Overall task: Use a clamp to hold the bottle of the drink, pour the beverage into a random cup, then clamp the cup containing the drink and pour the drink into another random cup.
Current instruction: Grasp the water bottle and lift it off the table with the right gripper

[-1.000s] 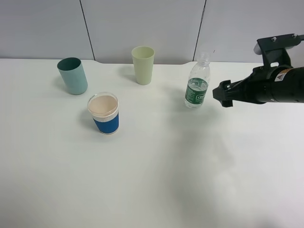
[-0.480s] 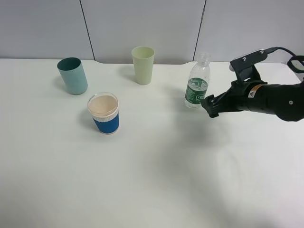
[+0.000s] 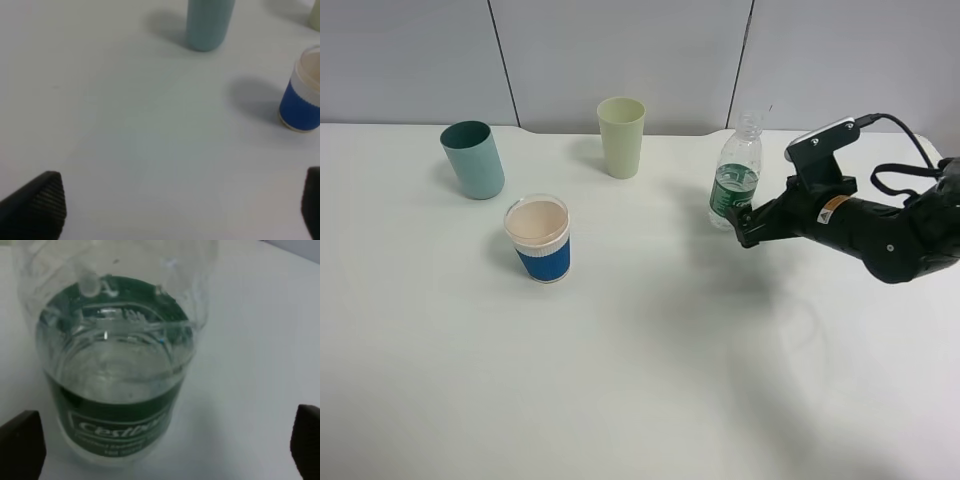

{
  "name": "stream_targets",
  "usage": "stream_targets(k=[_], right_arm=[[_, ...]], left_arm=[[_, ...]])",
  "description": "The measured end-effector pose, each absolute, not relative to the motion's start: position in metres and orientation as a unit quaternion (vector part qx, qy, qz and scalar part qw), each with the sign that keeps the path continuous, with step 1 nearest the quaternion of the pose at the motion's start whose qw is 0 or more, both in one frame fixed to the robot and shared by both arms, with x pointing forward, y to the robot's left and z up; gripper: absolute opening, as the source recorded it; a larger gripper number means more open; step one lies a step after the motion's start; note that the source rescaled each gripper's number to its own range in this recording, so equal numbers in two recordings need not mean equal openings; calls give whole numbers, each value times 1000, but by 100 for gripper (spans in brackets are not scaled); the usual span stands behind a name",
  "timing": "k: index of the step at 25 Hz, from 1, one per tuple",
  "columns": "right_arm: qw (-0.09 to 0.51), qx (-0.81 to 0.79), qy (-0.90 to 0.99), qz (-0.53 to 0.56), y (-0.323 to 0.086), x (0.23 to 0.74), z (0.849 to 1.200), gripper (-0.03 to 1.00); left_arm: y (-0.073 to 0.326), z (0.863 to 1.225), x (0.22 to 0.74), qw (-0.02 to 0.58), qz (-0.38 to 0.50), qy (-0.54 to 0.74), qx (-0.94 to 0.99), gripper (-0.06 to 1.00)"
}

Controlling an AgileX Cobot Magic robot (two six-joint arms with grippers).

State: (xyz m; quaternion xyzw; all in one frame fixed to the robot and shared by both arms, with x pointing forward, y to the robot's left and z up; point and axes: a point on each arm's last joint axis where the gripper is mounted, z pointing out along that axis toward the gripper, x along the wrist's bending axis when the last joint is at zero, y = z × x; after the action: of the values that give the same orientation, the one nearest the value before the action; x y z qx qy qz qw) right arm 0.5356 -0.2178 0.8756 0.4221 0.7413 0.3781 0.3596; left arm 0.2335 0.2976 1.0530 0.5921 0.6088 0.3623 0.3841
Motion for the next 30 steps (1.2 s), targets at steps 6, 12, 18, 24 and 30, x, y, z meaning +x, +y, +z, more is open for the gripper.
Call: stream_targets(k=[6, 12, 18, 24, 30], right_arm=[[375, 378, 734, 421, -211, 537, 857, 97], [377, 368, 727, 440, -208, 536, 839, 97], [379, 366, 723, 446, -207, 539, 830, 97], [383, 337, 721, 469, -199, 552, 835, 97], [387, 328, 718, 476, -196, 558, 838, 97]], left_arm=[[298, 1053, 234, 384, 362, 609, 592, 85], [298, 1053, 234, 384, 362, 609, 592, 85], [298, 1053, 234, 384, 362, 609, 592, 85], [298, 1053, 234, 384, 362, 609, 592, 85], [298, 1053, 234, 384, 362, 609, 592, 85]])
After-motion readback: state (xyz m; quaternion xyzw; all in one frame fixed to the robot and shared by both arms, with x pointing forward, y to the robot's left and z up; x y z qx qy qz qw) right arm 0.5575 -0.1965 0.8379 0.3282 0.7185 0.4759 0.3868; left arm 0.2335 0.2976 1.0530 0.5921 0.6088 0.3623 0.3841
